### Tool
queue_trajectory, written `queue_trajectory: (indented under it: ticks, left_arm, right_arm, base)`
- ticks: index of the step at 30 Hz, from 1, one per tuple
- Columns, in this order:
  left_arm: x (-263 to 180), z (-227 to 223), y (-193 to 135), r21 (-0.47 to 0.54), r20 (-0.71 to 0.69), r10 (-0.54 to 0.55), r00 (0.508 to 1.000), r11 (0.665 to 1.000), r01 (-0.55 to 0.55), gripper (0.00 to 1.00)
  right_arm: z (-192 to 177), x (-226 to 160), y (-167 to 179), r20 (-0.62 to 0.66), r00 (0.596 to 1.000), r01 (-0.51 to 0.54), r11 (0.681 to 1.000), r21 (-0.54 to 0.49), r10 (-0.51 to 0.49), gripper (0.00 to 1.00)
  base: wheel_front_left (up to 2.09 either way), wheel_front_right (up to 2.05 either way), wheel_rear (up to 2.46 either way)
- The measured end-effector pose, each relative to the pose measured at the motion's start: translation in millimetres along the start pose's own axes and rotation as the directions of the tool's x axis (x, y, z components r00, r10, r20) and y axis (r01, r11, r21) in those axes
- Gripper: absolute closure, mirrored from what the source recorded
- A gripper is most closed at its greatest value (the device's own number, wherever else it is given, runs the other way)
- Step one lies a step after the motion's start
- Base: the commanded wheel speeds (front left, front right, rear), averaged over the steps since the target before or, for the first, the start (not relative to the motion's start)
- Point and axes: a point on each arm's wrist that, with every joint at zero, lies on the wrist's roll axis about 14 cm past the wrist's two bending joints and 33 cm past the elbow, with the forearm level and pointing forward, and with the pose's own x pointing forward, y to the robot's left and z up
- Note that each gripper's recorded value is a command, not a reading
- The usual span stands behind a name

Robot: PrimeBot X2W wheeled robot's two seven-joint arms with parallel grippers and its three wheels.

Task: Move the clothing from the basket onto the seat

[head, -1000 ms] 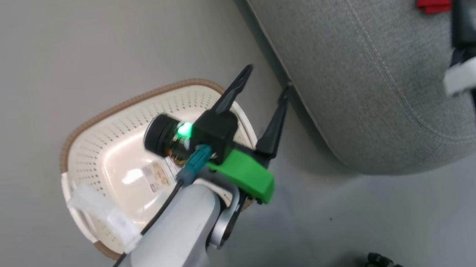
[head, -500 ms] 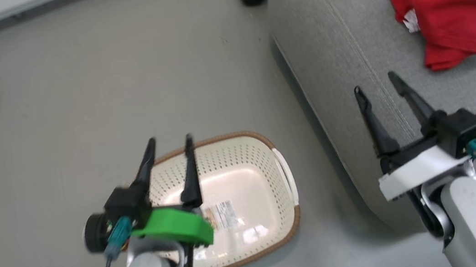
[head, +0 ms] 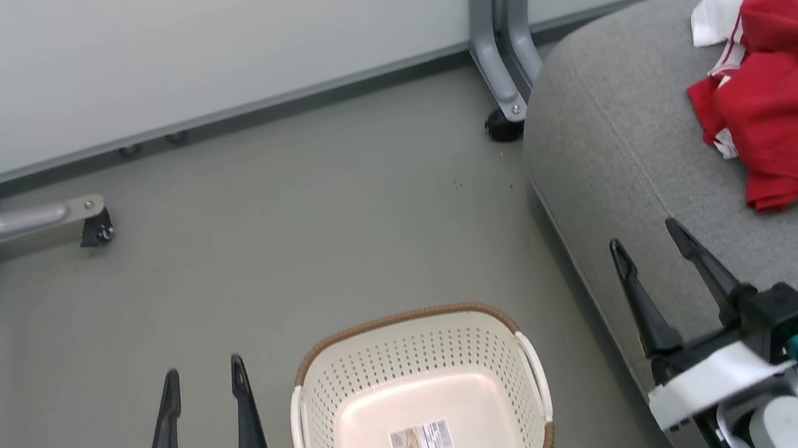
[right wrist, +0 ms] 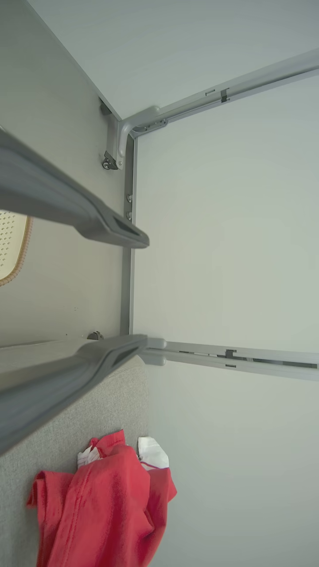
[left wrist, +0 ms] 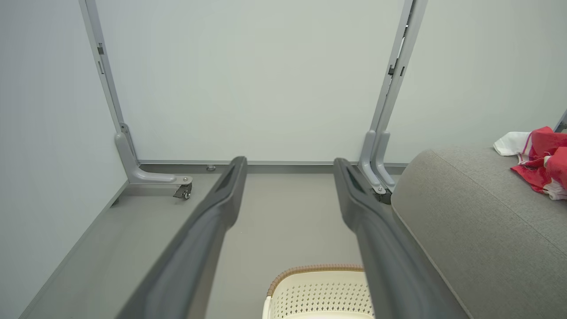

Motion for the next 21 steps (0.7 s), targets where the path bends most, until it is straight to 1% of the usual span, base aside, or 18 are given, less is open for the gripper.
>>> queue_trajectory:
  ticks: [3,10,21]
  left_arm:
    - [-16.9,0.7,4.1,0.038,0.001,0.004,1.0,0.999,-0.004,0.0]
    - [-42.2,0.8,12.5,0.031,0.0,0.025,1.0,0.999,-0.025,0.0]
    - [-46.2,2.9,7.8,0.005,0.01,0.007,1.0,1.0,-0.007,0.0]
  right_arm:
    - [0.6,-10.6,7.7,-0.002,1.0,-0.007,1.0,0.006,0.007,0.0]
    - [-4.9,-36.5,19.7,-0.025,1.0,-0.012,1.0,0.019,0.012,0.0]
    - [-1.2,-51.4,13.3,-0.015,0.999,0.029,0.999,0.016,-0.028,0.0]
  base:
    - [0.0,0.0,0.0]
    - [0.0,0.0,0.0]
    - [0.0,0.0,0.0]
